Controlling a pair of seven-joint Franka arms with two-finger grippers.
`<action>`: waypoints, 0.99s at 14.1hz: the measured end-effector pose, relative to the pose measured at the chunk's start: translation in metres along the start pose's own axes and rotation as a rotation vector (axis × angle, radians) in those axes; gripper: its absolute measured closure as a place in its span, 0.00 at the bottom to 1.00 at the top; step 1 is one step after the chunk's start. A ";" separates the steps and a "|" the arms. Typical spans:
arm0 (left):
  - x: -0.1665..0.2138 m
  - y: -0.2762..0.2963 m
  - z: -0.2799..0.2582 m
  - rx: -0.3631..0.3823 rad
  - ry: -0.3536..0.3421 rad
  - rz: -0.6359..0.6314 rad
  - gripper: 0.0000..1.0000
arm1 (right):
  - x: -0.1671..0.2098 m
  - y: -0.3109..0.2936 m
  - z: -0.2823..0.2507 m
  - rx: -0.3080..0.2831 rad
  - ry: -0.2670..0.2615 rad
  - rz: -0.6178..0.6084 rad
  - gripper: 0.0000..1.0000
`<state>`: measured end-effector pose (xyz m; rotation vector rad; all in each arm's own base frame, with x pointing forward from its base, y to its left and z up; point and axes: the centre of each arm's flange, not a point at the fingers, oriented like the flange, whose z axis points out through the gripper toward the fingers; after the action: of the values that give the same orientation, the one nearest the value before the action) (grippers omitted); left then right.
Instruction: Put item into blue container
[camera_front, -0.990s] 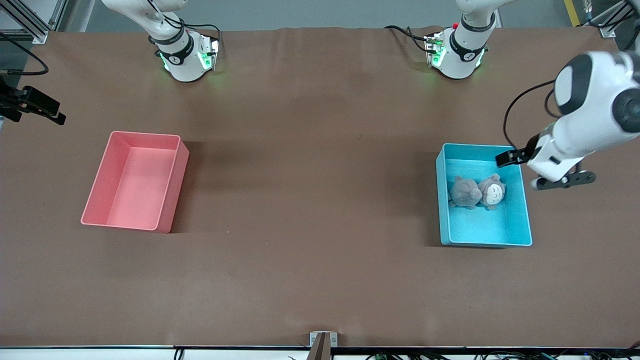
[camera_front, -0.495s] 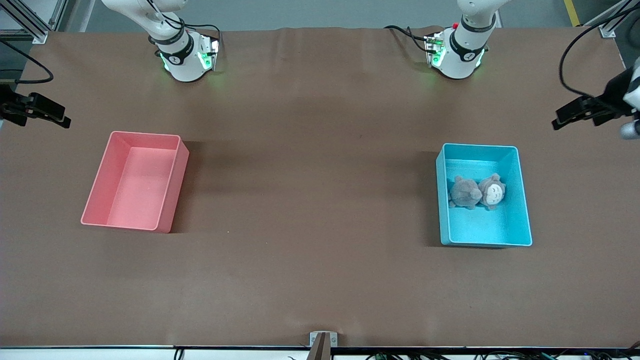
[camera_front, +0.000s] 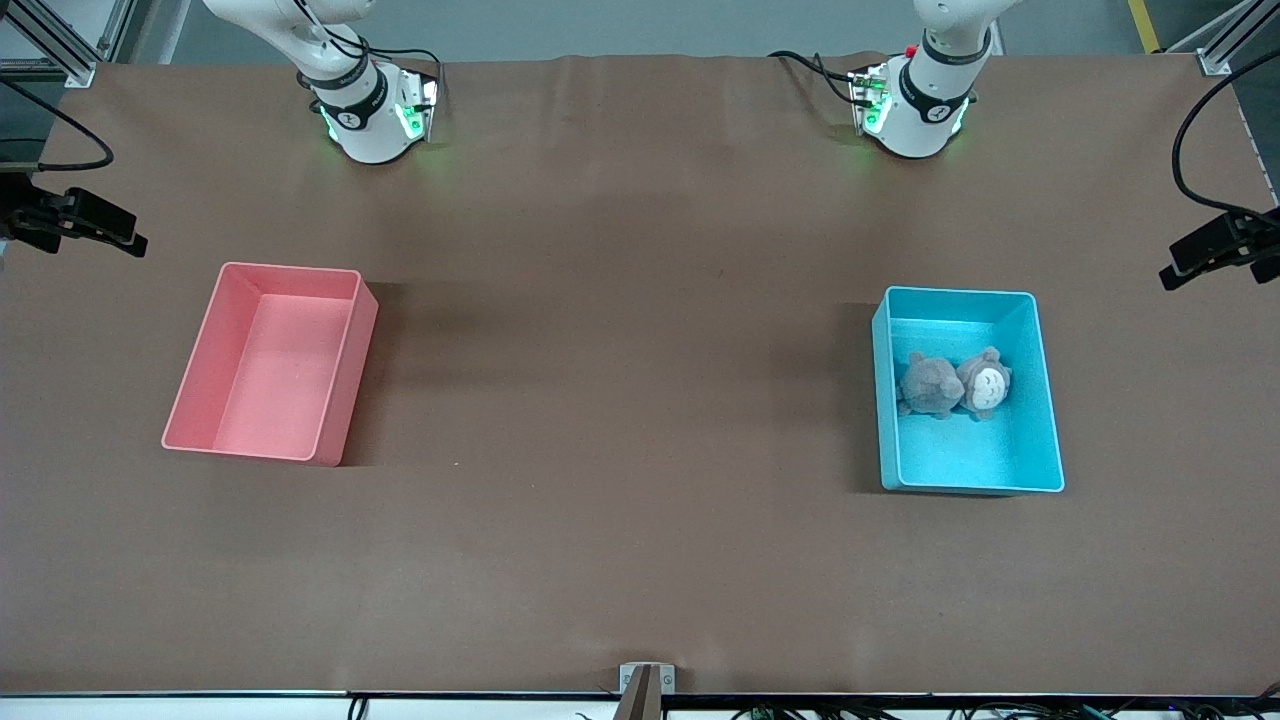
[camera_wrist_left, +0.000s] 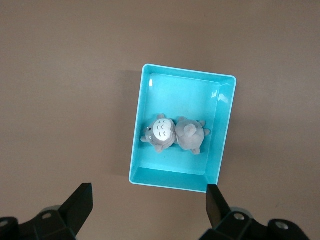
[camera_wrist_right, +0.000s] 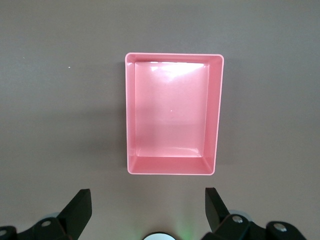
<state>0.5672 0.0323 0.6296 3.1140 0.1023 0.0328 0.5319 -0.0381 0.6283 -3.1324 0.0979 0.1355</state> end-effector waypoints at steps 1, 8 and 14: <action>-0.002 0.002 0.002 -0.006 -0.027 -0.001 0.00 | -0.001 0.000 -0.001 0.000 0.004 0.000 0.00; -0.005 0.003 -0.002 -0.025 -0.044 -0.018 0.00 | -0.008 0.001 -0.001 0.002 0.016 -0.001 0.00; -0.005 0.003 -0.002 -0.025 -0.044 -0.018 0.00 | -0.012 -0.002 -0.009 0.018 0.035 -0.006 0.00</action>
<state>0.5623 0.0288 0.6316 3.0869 0.1274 -0.0353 0.5212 -0.0357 0.6386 -3.1172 0.0894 0.0793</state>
